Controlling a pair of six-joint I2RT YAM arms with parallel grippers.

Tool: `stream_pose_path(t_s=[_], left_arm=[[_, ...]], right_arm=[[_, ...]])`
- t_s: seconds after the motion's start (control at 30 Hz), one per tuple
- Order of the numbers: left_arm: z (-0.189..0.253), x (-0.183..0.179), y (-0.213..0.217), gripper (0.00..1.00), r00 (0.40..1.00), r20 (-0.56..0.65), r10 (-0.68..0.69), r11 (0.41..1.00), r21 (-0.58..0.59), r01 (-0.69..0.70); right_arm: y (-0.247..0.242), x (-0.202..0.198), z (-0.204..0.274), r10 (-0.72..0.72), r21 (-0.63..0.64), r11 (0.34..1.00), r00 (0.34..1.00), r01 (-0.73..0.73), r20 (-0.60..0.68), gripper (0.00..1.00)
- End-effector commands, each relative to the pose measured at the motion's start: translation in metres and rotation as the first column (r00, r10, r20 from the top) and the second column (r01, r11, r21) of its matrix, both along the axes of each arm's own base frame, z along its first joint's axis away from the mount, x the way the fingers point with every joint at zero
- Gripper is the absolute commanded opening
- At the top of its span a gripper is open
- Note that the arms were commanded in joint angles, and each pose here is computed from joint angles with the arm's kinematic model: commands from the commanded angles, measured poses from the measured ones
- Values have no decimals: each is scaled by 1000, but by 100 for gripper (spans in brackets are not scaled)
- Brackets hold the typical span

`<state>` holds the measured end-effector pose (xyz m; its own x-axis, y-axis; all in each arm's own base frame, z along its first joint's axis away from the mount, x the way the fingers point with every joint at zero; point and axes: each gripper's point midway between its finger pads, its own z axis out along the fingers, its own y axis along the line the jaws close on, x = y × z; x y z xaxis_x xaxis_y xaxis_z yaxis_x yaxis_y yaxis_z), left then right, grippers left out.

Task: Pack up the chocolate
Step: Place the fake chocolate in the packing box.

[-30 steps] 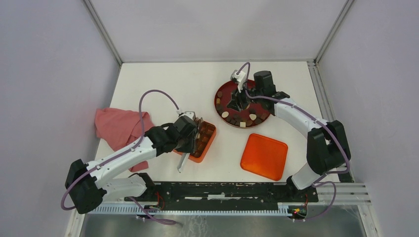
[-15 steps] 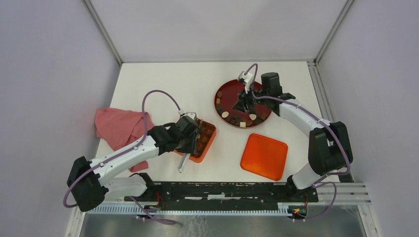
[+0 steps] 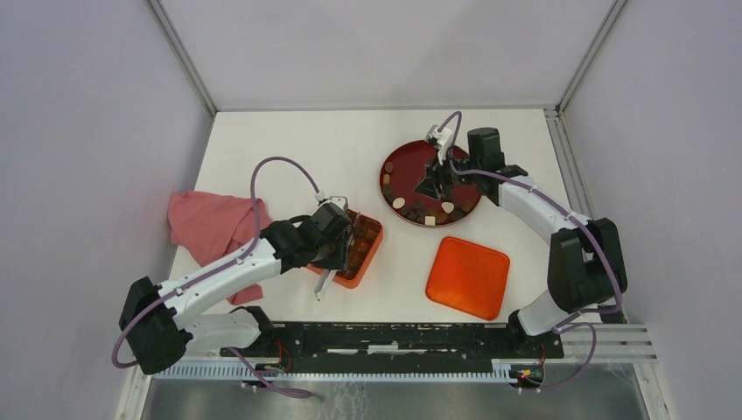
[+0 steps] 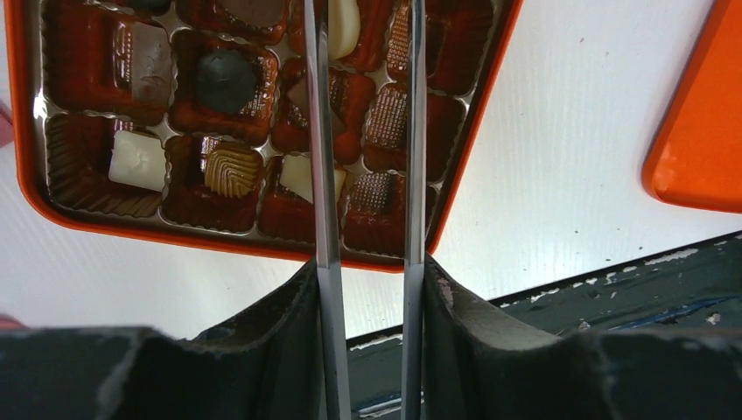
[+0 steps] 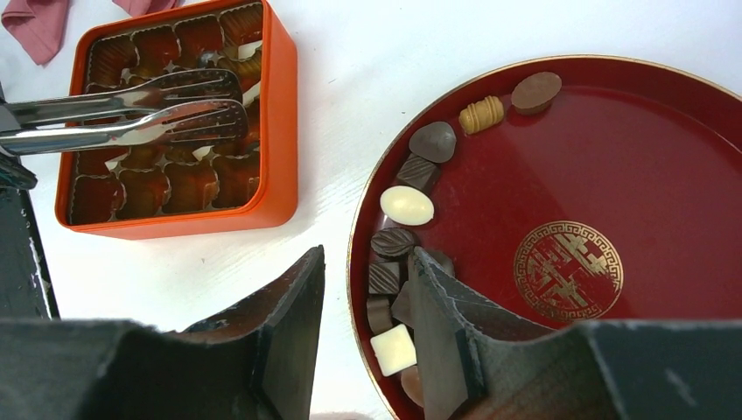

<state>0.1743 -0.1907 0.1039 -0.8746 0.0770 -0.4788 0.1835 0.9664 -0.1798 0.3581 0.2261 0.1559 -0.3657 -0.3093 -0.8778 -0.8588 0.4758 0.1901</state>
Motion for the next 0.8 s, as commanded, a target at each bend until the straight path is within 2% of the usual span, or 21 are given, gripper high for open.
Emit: stream_pose_path(t_s=[0.0, 0.17, 0.33, 0.47, 0.53, 0.77], left_arm=[[47, 13, -14, 43, 995, 101, 26, 993, -119, -14], [83, 10, -31, 40, 988, 156, 5, 961, -275, 38], [103, 20, -53, 39, 971, 240, 0, 914, -393, 97], [105, 31, -65, 38, 960, 279, -23, 908, -396, 137], [104, 35, -71, 39, 956, 291, -43, 907, -389, 159], [94, 39, -82, 39, 952, 291, -99, 911, -357, 204]], right_arm=[[-5, 3, 19, 13, 4, 1000, 996, -13, 86, 46], [-46, 31, -2, -85, -130, 987, 991, 97, 101, 52], [-116, 59, -26, -190, -250, 947, 980, 201, 65, 53], [-174, 79, -45, -299, -327, 895, 952, 302, 61, 55], [-188, 89, -55, -329, -362, 875, 943, 323, 47, 54], [-198, 120, -87, -456, -341, 840, 890, 422, -20, 50]])
